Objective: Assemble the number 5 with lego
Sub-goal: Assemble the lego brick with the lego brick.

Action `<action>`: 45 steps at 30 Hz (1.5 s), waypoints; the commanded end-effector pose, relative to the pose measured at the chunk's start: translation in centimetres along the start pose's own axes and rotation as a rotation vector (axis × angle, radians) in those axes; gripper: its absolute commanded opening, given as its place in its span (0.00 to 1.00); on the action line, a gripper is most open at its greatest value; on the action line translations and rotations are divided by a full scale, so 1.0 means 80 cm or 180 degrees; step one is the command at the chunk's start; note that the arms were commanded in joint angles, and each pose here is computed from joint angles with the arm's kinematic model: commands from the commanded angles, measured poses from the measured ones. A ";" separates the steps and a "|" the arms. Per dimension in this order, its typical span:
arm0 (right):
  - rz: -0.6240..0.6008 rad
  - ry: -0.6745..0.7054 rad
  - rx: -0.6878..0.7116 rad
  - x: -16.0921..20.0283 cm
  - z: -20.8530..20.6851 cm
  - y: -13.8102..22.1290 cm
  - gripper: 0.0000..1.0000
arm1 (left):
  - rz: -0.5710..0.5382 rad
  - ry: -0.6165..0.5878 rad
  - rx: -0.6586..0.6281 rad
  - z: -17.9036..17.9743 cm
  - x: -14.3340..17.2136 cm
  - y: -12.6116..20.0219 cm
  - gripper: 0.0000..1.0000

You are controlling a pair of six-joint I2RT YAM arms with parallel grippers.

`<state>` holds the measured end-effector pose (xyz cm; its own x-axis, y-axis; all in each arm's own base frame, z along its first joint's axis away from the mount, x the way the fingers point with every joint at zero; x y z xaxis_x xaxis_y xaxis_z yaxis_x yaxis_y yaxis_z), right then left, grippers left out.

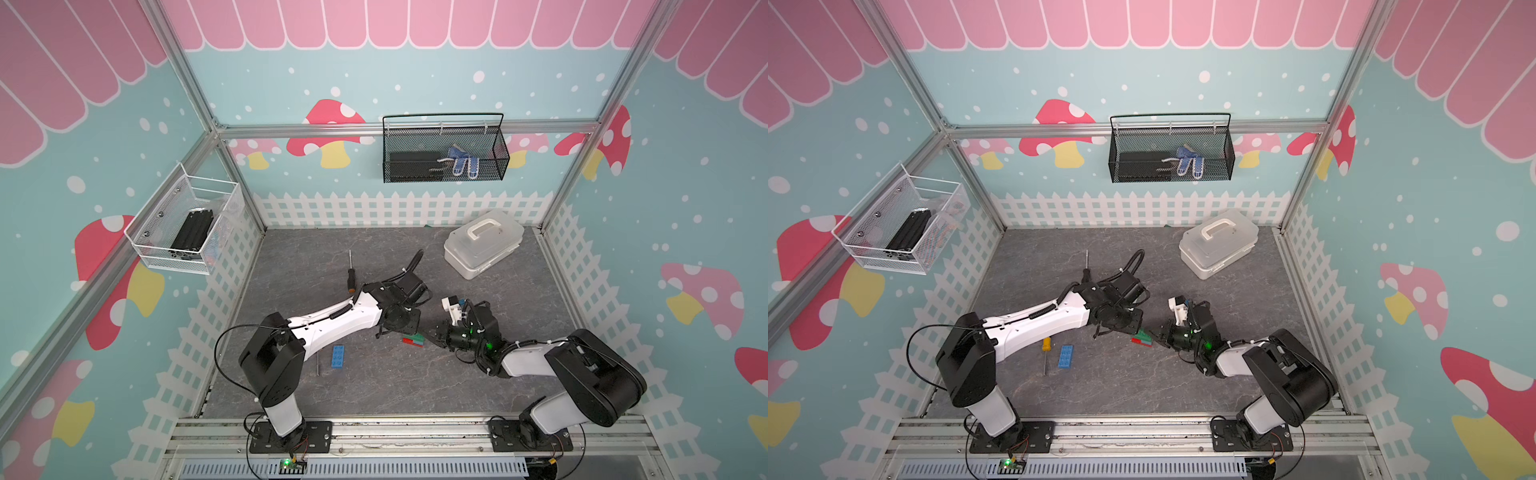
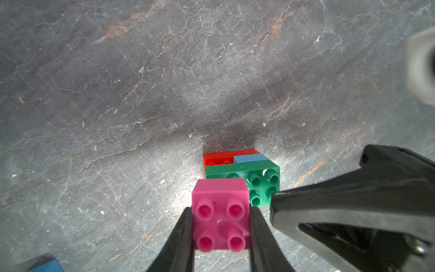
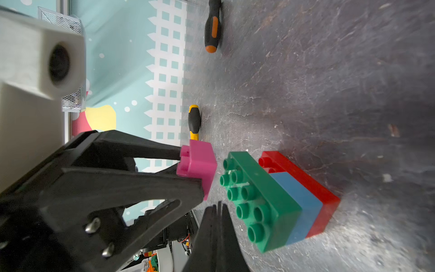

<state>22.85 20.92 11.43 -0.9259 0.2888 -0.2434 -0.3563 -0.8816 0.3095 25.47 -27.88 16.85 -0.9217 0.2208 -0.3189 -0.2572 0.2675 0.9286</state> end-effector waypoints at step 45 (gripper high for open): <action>0.0053 -0.0255 0.0384 0.014 -0.052 -0.001 0.00 | 0.0130 -0.0157 -0.0069 -0.019 0.011 -0.025 0.34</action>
<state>23.29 20.67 10.07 -0.9214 0.3024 -0.2442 -0.3699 -0.8750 0.3123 24.91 -29.20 15.66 -0.9188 0.2585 -0.2983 -0.2311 0.2605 0.9374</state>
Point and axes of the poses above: each gripper's point midway between its finger pads, its own y axis back along the fingers, its own z axis along the line the jaws close on, x = y × z, the point moved 7 cm from there along y, back along the fingers, and after that the axes turned 2 degrees about y, right-handed, at the moved point
